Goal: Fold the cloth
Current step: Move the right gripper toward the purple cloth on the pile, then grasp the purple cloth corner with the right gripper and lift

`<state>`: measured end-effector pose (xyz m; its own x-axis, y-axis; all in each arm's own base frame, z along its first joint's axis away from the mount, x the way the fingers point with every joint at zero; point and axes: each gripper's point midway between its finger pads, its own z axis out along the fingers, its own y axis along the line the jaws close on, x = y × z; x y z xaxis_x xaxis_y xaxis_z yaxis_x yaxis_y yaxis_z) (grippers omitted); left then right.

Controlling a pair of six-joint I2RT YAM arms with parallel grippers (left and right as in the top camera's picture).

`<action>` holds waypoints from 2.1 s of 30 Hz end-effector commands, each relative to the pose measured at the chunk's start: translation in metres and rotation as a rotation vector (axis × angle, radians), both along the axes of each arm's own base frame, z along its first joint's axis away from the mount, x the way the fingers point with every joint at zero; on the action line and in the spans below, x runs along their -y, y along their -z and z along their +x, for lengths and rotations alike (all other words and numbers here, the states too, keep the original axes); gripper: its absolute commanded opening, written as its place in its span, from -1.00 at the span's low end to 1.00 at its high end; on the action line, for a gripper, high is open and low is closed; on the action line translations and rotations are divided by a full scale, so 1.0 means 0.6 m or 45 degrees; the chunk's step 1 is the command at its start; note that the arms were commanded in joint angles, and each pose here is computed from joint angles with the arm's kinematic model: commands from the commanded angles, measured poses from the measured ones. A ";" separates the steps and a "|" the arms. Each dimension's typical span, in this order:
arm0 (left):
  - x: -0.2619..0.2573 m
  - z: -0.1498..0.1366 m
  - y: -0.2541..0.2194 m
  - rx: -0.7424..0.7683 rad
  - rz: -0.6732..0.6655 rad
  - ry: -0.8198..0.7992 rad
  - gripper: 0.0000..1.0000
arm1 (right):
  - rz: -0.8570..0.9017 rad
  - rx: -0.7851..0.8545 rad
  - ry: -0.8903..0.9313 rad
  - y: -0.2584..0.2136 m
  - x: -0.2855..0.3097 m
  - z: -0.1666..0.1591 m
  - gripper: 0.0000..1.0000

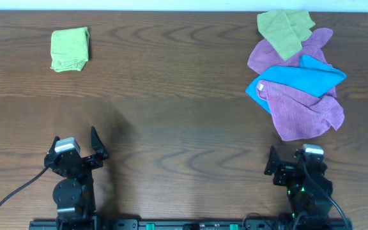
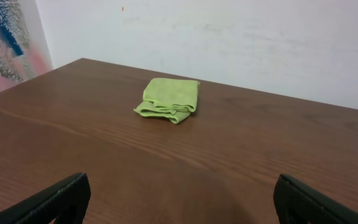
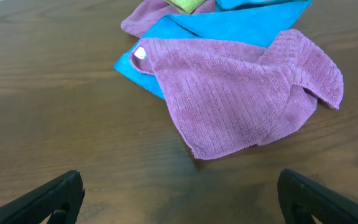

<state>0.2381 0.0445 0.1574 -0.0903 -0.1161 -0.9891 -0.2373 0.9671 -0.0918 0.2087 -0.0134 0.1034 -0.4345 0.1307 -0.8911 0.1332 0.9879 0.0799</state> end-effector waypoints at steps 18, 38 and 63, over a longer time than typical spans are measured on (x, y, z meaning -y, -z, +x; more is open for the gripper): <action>-0.004 0.000 0.032 -0.059 0.024 -0.013 0.91 | 0.089 0.353 -0.097 -0.102 -0.028 0.037 0.98; -0.004 0.000 0.032 -0.059 0.024 -0.014 0.91 | 0.325 -0.367 0.497 -0.086 0.126 0.177 0.83; -0.004 0.000 0.032 -0.059 0.024 -0.013 0.91 | 0.390 -0.886 0.613 0.142 0.203 0.107 0.54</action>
<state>0.2382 0.0445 0.1574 -0.0916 -0.1015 -0.9906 -0.2358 0.9687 -0.0775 0.2675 -0.1341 0.0230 -0.6648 0.6645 -0.3414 0.6893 0.7217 0.0624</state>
